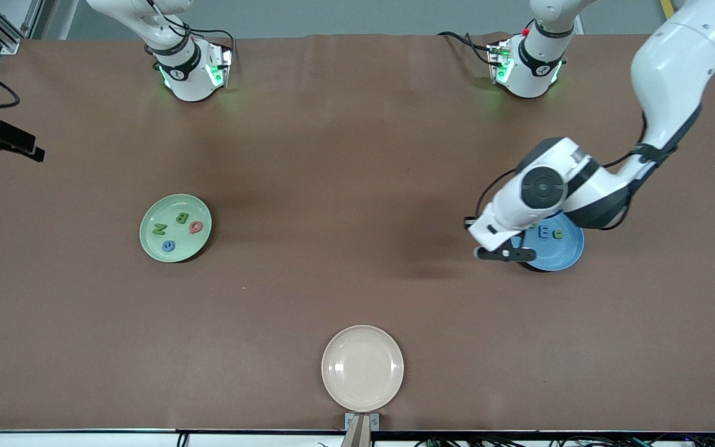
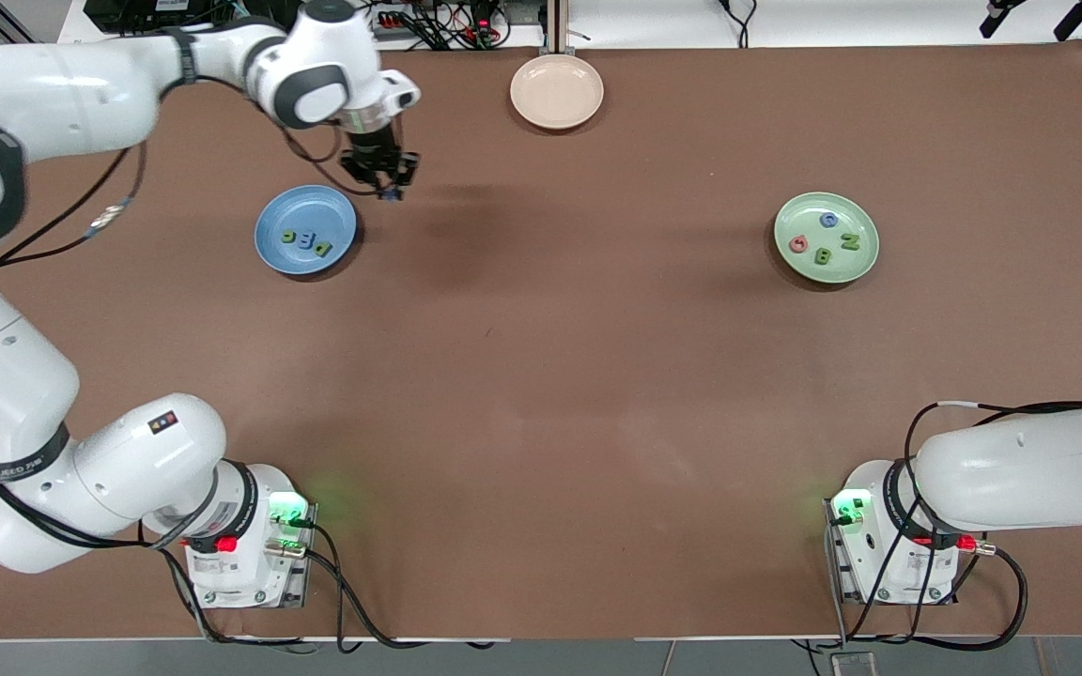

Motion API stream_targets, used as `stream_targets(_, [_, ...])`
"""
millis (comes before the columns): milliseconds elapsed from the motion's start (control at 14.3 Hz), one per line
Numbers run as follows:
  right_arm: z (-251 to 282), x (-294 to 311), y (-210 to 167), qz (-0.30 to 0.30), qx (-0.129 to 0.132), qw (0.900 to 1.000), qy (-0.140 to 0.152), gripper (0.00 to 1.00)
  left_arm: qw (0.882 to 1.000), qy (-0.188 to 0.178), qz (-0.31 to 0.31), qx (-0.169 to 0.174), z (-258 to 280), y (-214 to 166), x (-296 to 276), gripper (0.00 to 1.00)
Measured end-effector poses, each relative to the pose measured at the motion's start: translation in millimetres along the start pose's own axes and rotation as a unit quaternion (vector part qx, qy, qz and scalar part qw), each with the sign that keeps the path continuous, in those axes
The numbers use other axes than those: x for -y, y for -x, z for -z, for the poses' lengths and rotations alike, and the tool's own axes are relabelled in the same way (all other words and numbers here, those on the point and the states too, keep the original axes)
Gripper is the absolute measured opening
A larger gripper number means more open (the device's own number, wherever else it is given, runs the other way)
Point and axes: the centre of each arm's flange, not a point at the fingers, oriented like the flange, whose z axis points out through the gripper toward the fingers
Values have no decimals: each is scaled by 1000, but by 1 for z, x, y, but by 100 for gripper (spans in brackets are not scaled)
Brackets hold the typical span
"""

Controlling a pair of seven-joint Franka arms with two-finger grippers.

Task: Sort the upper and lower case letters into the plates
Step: 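Carry the blue x over the blue plate with the left gripper, then lower the blue x onto the blue plate and open the left gripper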

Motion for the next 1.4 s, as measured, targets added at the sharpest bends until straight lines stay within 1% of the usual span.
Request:
stream_targets(210, [12,4,11,5,-8,1000,8,100,999,-31,-30,-11,-12,3,59,33])
stream_targets(351, [16,7,15,8,-9,1000,9,100,997,-51,-48,-16,-22,5,83,33])
stream_targets(491, [17,8,17,8,-9,1000,9,100,996,-59,-62,-19,-31,5,105,33])
stream_targets(631, [17,8,17,9,-8,1000,9,100,996,-58,-70,-23,-43,2,129,33])
stream_targets(911, [21,9,20,9,-10,1000,10,100,995,-43,-89,-33,-74,-4,163,33])
stream_targets(1122, [29,10,25,10,-8,1000,9,100,994,-39,-95,-34,-91,-8,161,33])
stream_targets(1332, [45,12,34,12,-6,1000,10,100,993,-42,-101,-35,-92,-11,154,33])
stream_targets(1402, [48,14,37,14,-4,1000,10,100,993,-43,-101,-35,-92,-11,154,35])
